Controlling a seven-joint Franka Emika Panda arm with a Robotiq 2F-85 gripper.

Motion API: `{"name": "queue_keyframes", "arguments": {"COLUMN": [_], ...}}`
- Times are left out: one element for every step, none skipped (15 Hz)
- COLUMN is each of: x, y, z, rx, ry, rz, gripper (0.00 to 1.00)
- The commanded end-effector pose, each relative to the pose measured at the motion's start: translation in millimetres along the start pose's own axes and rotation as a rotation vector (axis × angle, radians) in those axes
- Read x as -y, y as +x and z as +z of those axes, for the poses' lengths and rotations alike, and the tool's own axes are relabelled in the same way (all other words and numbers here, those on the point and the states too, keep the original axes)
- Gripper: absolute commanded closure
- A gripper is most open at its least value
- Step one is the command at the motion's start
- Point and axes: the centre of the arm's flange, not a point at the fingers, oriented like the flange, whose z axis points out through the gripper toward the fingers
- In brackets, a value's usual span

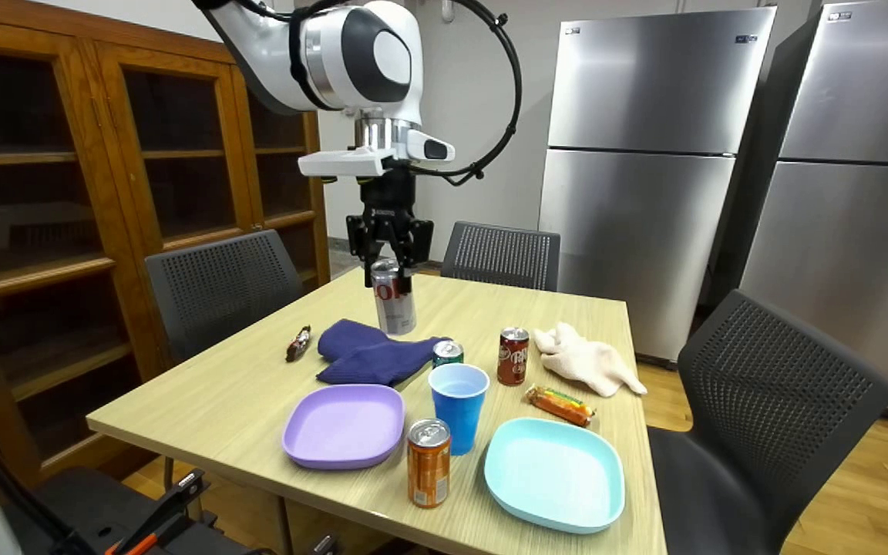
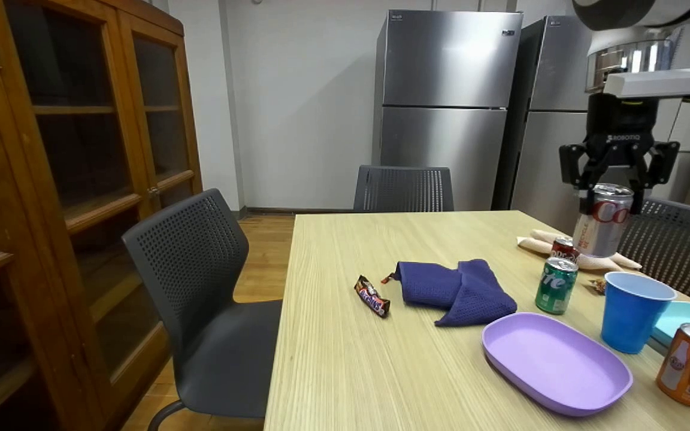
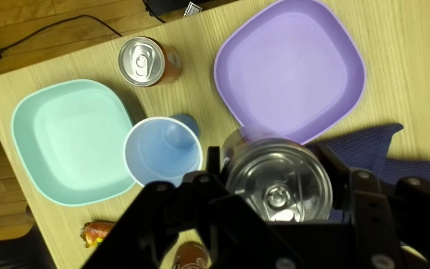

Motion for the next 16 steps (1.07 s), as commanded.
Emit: {"name": "queue_keyframes", "arguments": {"x": [-32.4, -41.0, -49.7, -57.4, -64.6, -72.3, -79.5, -86.2, -92.6, -99.2, -106.0, -113.0, -118.7, -125.4, -131.2, -137.6], "y": [3.6, 4.2, 4.7, 5.0, 5.4, 5.8, 6.6, 7.0, 7.4, 8.0, 8.7, 9.6, 10.4, 11.4, 12.2, 13.2], "z": [-3.9, -2.6, -0.7, 0.8, 2.0, 4.2, 6.7, 8.6, 10.2, 11.8, 13.7, 16.2, 18.0, 20.8, 23.0, 25.6], "rx": [0.007, 0.009, 0.009, 0.011, 0.013, 0.015, 0.018, 0.020, 0.024, 0.026, 0.029, 0.032, 0.035, 0.037, 0.040, 0.043], "ry": [-0.018, -0.016, -0.011, -0.007, -0.003, 0.001, 0.004, 0.008, 0.011, 0.013, 0.015, 0.015, 0.013, 0.016, 0.017, 0.018], "rz": [0.070, 0.087, 0.102, 0.120, 0.138, 0.158, 0.175, 0.192, 0.209, 0.227, 0.243, 0.261, 0.278, 0.293, 0.308, 0.322], "gripper": [0.62, 0.62, 0.62, 0.62, 0.62, 0.62, 0.62, 0.62, 0.62, 0.62, 0.62, 0.62, 0.62, 0.62, 0.62, 0.62]}}
